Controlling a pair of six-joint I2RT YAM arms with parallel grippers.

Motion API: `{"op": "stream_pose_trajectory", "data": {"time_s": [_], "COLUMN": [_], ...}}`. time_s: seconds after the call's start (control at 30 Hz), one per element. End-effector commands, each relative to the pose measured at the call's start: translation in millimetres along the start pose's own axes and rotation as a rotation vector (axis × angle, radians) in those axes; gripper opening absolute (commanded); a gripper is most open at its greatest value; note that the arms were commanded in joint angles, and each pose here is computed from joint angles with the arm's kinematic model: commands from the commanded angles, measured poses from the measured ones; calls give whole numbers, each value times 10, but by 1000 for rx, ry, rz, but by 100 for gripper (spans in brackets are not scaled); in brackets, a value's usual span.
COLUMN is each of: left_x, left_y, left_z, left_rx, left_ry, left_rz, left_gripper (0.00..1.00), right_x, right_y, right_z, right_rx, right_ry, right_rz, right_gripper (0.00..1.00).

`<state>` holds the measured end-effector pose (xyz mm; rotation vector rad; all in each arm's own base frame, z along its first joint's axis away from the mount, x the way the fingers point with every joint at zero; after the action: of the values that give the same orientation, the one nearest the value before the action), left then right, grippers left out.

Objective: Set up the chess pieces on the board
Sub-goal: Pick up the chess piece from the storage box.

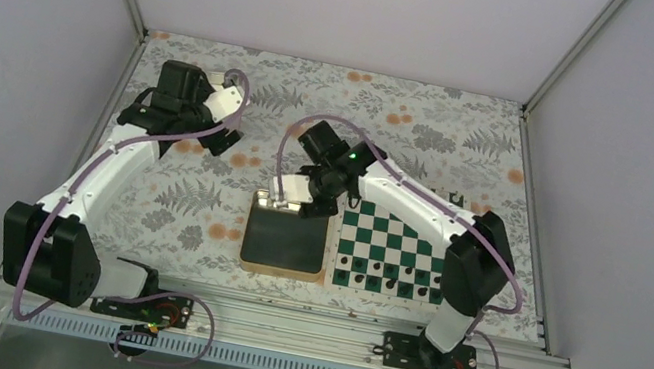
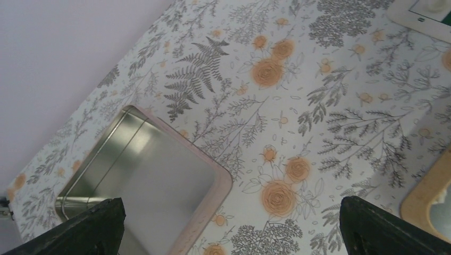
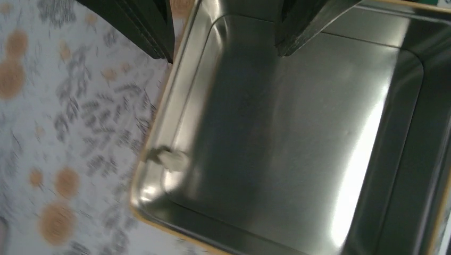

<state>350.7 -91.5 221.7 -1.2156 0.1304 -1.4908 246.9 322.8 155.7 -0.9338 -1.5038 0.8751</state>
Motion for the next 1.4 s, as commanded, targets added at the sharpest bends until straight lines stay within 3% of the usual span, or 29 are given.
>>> {"op": "stream_pose_trajectory", "data": {"time_s": [0.0, 0.13, 0.37, 0.67, 1.03, 1.37], "left_x": [36, 19, -41, -39, -99, -138], "left_y": [36, 60, 87, 96, 49, 68], "left_z": [135, 147, 157, 197, 150, 79], "left_rx": [66, 82, 107, 131, 151, 137], "left_ry": [-15, -19, -29, -53, -55, -57], "left_rz": [-14, -15, 0, -5, 2, -8], "left_gripper": [100, 100, 100, 100, 100, 100], "right_x": [1, 83, 210, 318, 398, 376], "right_y": [154, 240, 449, 790, 997, 1112], "right_z": [208, 268, 305, 101, -148, -34], "right_rx": [60, 76, 106, -29, -117, -122], "right_ry": [-352, -555, -758, -1022, -1185, -1197], "right_rz": [10, -8, -4, 52, 170, 222], "right_gripper": [50, 47, 46, 42, 41, 39]}}
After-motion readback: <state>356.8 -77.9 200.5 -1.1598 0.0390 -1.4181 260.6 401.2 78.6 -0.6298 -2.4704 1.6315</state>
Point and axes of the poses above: each gripper's point midway between its finger pads, its own y axis out along the fingers, its own z axis along the line the jaws close on, x = y × z, the point moved 2 cm from there along -y, back along the fingers, and after that the axes turned 13 degrees about y, right-handed, at the moved point
